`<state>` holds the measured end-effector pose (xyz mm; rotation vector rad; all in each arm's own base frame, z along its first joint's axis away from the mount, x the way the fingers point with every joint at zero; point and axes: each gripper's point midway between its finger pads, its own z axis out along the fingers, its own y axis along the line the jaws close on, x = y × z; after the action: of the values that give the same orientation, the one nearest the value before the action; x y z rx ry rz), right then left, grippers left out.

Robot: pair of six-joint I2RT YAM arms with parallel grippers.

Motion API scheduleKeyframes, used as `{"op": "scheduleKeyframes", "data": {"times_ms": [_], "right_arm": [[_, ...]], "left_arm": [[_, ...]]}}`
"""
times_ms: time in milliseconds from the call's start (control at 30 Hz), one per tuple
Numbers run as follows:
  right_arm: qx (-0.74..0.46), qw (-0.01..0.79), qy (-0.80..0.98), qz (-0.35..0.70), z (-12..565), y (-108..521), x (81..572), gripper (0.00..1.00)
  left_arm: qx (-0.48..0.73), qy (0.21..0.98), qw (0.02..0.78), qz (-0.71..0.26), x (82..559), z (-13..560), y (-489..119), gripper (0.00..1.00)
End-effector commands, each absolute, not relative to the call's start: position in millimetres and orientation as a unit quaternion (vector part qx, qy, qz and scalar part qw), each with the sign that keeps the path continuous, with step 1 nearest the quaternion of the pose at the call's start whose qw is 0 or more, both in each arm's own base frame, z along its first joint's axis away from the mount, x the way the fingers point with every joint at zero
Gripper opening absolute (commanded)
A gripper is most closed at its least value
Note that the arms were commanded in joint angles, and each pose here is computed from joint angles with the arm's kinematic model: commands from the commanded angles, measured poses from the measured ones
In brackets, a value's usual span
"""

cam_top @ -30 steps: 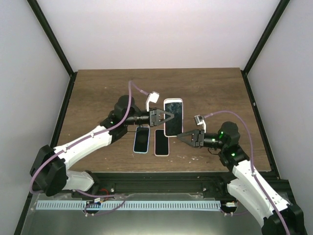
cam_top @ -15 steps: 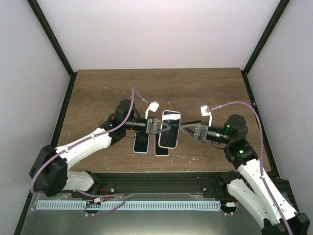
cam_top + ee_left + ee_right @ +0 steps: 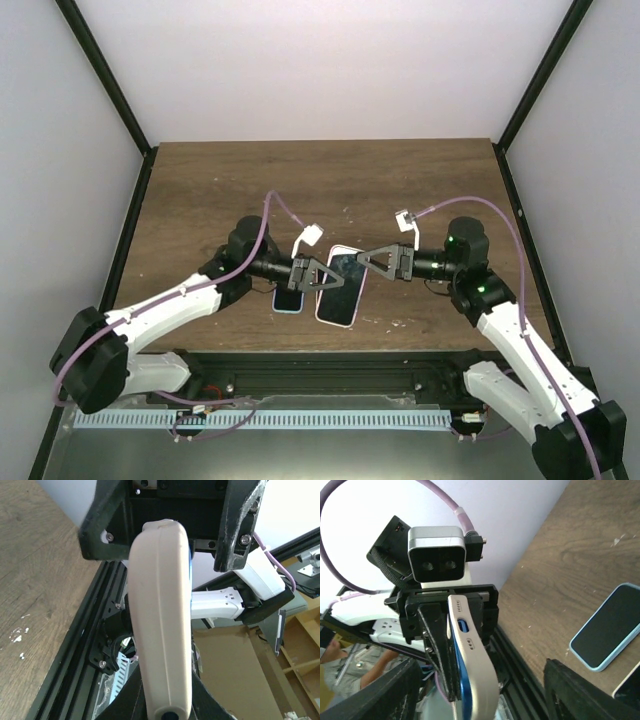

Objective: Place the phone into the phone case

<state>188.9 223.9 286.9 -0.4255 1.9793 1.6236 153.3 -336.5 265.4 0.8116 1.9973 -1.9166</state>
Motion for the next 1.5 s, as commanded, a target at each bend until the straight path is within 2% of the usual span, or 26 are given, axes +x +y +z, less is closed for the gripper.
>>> {"op": "scheduleKeyframes", "data": {"times_ms": [0, 133, 300, 367, 567, 600, 667, 767, 833, 900, 1000, 1067, 1100, 1133, 1267, 1367, 1467], "right_arm": [[-0.209, 0.269, 0.695, 0.633, 310, 228, 172, 0.61], [-0.204, 0.261, 0.691, 0.642, 308, 229, 170, 0.4], [-0.188, 0.256, 0.695, 0.645, 310, 228, 171, 0.06], [-0.171, 0.253, 0.7, 0.645, 310, 227, 173, 0.01], [-0.112, 0.24, 0.725, 0.636, 297, 225, 187, 0.01], [-0.111, 0.239, 0.724, 0.638, 296, 225, 187, 0.04], [-0.12, 0.24, 0.713, 0.648, 297, 225, 182, 0.15], [-0.139, 0.232, 0.699, 0.662, 293, 227, 174, 0.39], [-0.151, 0.218, 0.7, 0.663, 285, 229, 171, 0.45], [-0.152, 0.21, 0.703, 0.662, 278, 230, 171, 0.44], [-0.153, 0.214, 0.702, 0.661, 278, 230, 171, 0.31], [-0.154, 0.216, 0.701, 0.662, 280, 229, 170, 0.17], [-0.154, 0.218, 0.701, 0.662, 280, 229, 170, 0.06], [-0.149, 0.219, 0.702, 0.661, 280, 229, 171, 0.01], [-0.152, 0.222, 0.695, 0.666, 284, 228, 168, 0.02], [-0.166, 0.221, 0.688, 0.671, 286, 228, 163, 0.39], [-0.175, 0.214, 0.685, 0.674, 283, 230, 157, 0.51]], "left_arm": [[0.314, 0.646, 0.15, -0.68, 151, 291, -342, 0.0], [0.307, 0.653, 0.146, -0.677, 156, 285, -345, 0.0], [0.288, 0.693, 0.158, -0.642, 168, 265, -346, 0.0], [0.276, 0.73, 0.17, -0.602, 179, 249, -344, 0.0], [0.262, 0.784, 0.17, -0.537, 197, 223, -342, 0.0], [0.26, 0.784, 0.169, -0.537, 197, 224, -343, 0.0], [0.257, 0.776, 0.169, -0.551, 196, 232, -345, 0.0], [0.235, 0.754, 0.167, -0.59, 194, 248, -348, 0.0], [0.228, 0.735, 0.169, -0.616, 193, 259, -351, 0.0], [0.226, 0.712, 0.176, -0.641, 193, 273, -354, 0.0], [0.224, 0.708, 0.17, -0.648, 195, 275, -357, 0.0], [0.221, 0.711, 0.178, -0.643, 197, 276, -356, 0.0], [0.219, 0.713, 0.183, -0.641, 198, 276, -355, 0.0], [0.217, 0.716, 0.187, -0.637, 200, 276, -355, 0.0], [0.215, 0.721, 0.204, -0.627, 204, 283, -353, 0.0], [0.207, 0.704, 0.213, -0.645, 204, 299, -353, 0.0], [0.196, 0.697, 0.226, -0.652, 208, 311, -353, 0.0]]}}
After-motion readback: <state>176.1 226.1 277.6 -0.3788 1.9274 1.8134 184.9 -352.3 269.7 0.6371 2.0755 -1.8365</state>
